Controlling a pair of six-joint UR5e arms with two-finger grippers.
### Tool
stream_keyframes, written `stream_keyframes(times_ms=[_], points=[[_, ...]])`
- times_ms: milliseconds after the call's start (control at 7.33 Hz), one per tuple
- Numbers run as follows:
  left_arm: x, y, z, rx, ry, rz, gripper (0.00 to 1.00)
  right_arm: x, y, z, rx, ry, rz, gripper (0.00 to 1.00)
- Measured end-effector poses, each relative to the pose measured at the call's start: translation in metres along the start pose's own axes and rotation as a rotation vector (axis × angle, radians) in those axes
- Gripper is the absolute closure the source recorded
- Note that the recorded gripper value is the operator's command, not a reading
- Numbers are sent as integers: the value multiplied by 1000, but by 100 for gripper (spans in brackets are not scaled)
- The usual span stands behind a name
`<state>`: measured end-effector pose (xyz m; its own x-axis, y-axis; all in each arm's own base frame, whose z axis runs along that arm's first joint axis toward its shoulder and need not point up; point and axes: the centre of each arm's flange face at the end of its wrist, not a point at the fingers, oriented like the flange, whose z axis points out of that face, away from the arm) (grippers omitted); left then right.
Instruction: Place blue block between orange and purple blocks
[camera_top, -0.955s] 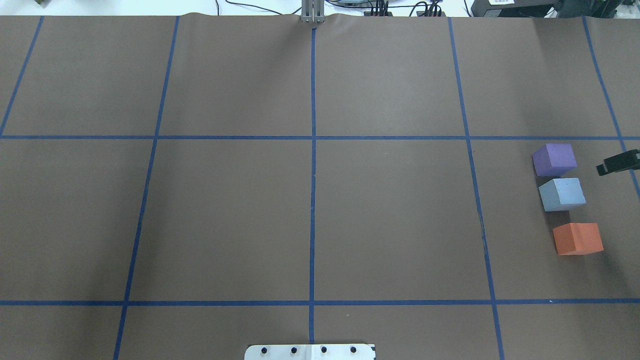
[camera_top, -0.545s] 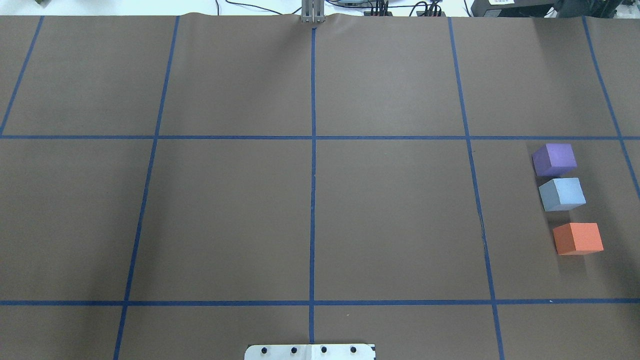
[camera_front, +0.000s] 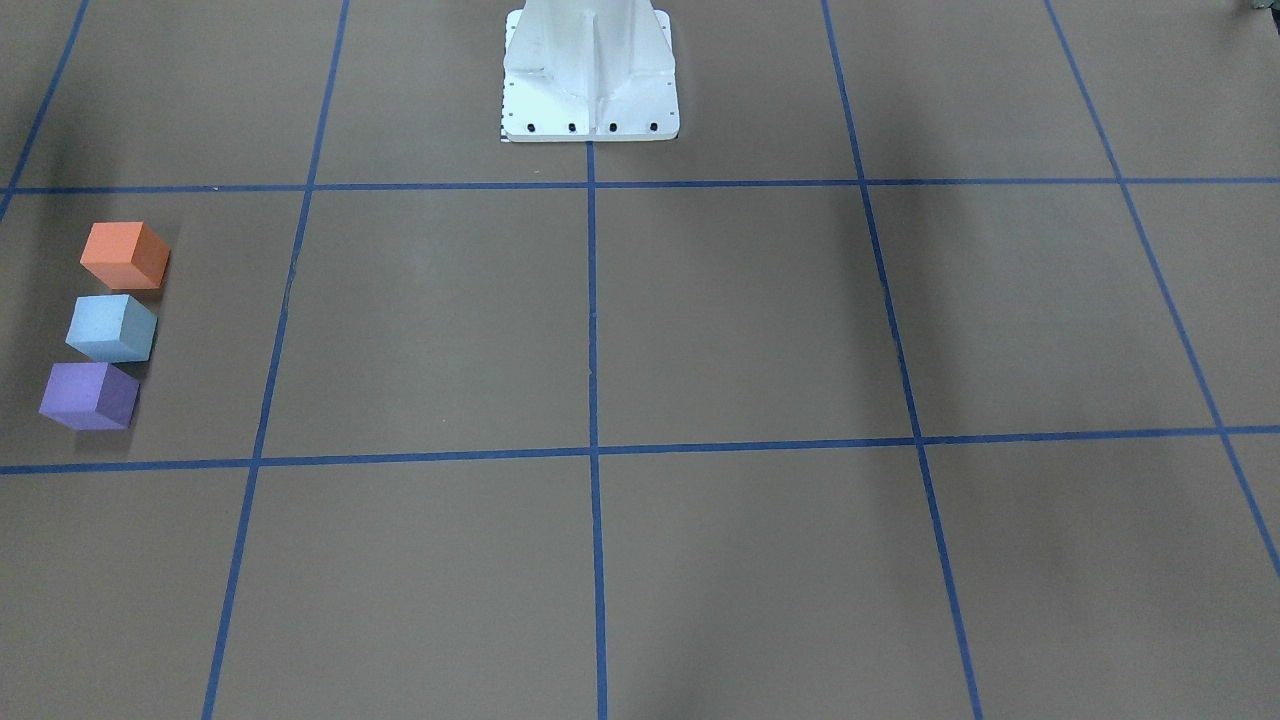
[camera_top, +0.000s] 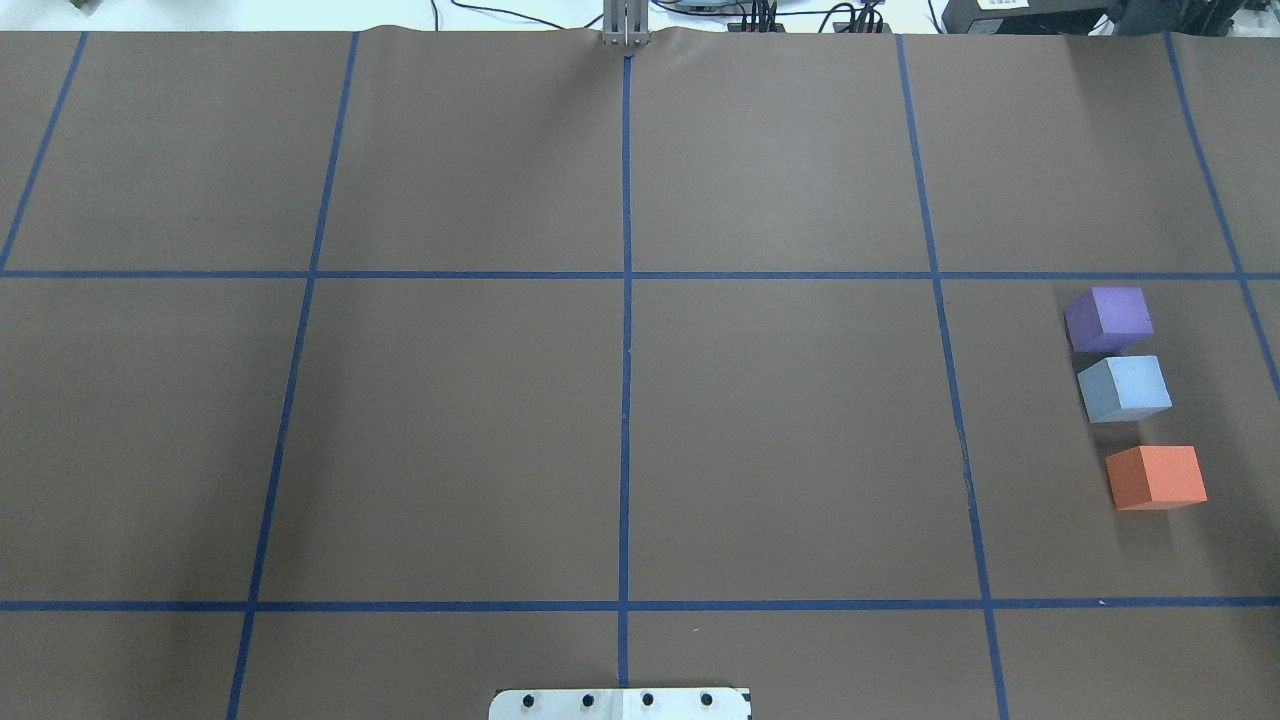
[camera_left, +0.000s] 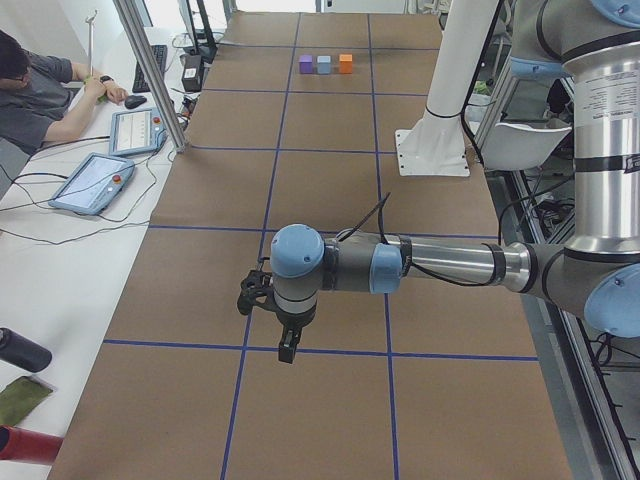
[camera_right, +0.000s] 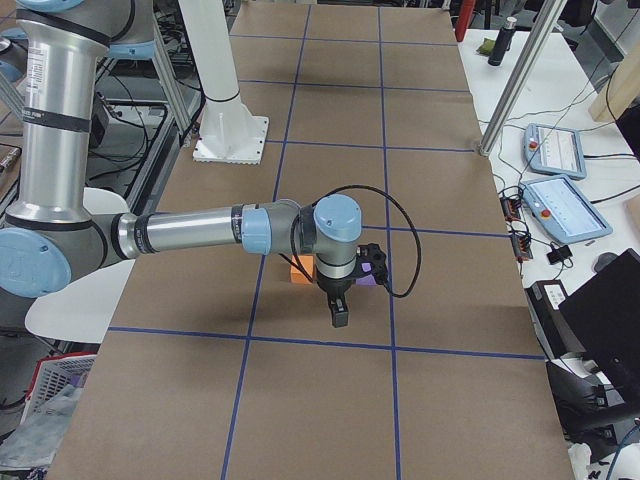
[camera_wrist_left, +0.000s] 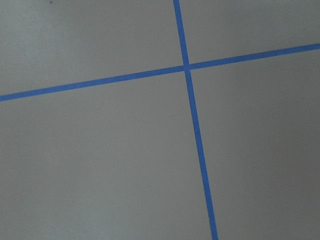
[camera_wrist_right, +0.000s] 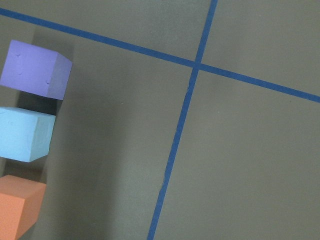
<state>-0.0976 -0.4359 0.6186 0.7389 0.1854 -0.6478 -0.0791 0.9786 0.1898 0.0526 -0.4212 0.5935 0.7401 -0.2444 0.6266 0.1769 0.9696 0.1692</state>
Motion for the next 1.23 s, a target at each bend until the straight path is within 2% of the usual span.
stream_keyframes(times_ms=[1227], points=[[0, -5, -1, 7, -1, 16, 0, 2, 1, 3, -7, -2, 12, 0]])
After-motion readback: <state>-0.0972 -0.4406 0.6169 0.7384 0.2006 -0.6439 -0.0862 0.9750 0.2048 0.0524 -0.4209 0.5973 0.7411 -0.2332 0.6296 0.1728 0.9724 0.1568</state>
